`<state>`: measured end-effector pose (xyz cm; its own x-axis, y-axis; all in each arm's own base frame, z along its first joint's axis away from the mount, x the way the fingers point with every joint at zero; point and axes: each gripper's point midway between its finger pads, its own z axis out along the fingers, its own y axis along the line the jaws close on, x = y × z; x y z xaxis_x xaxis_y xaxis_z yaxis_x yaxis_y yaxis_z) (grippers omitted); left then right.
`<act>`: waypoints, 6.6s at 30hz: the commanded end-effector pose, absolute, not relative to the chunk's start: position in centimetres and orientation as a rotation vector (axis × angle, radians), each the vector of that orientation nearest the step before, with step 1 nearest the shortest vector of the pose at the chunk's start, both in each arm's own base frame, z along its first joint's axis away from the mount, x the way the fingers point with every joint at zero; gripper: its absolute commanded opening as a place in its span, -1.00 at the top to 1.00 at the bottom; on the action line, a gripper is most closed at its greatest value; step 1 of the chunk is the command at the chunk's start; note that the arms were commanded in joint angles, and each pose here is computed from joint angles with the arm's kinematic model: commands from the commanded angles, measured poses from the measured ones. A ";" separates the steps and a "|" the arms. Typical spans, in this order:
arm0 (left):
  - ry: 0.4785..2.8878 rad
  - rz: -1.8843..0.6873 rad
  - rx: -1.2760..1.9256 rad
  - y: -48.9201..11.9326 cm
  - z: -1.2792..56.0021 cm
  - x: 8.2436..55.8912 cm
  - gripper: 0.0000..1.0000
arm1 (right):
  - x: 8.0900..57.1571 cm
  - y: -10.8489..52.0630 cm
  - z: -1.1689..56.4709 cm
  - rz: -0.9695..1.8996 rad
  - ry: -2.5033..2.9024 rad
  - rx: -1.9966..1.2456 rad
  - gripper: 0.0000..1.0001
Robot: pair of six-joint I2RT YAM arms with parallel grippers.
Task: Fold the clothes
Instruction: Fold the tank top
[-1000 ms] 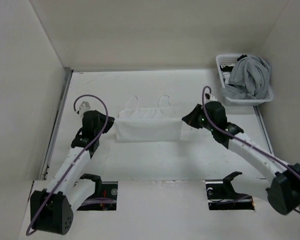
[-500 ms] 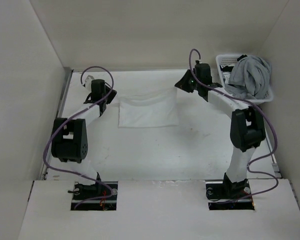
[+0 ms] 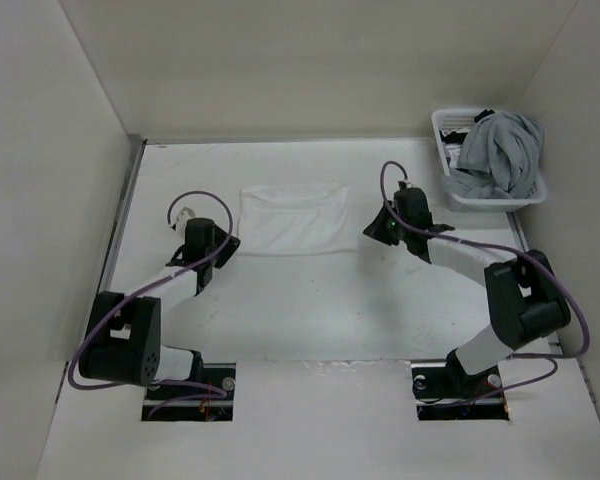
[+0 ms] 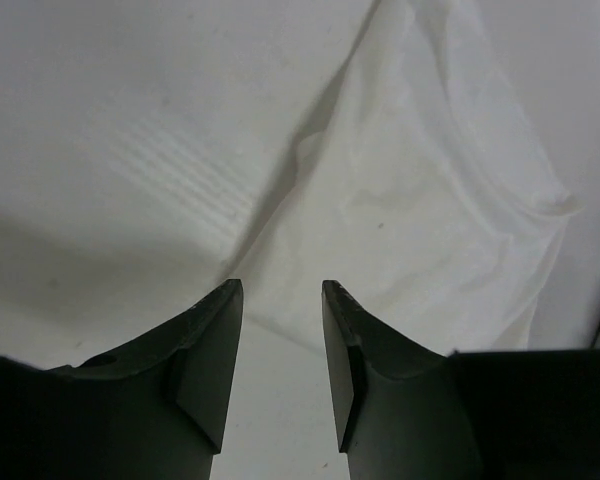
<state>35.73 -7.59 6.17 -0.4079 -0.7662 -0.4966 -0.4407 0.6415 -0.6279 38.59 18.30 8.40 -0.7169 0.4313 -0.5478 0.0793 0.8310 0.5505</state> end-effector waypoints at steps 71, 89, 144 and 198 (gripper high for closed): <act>1.877 -0.666 -0.717 -9.3 20.6 31.3 0.96 | 28.4 20.7 23.0 0.824 1.968 0.141 0.98; 1.961 -0.659 -0.765 -11.7 13.1 43.4 0.94 | 40.7 17.6 14.3 0.700 2.141 0.329 0.97; 1.948 -0.744 -0.665 -10.4 10.3 27.6 0.37 | 31.5 14.6 8.7 0.882 2.096 0.626 1.00; 1.960 -0.614 -0.533 -11.1 12.6 29.2 0.05 | 32.6 9.0 18.7 0.536 1.721 0.569 0.46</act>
<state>27.43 -11.90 9.51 -0.5083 -0.6235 -0.5940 -0.1353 0.7390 -0.6600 30.94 9.49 17.00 -0.2618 0.5868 -0.7663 0.1483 0.8090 0.5688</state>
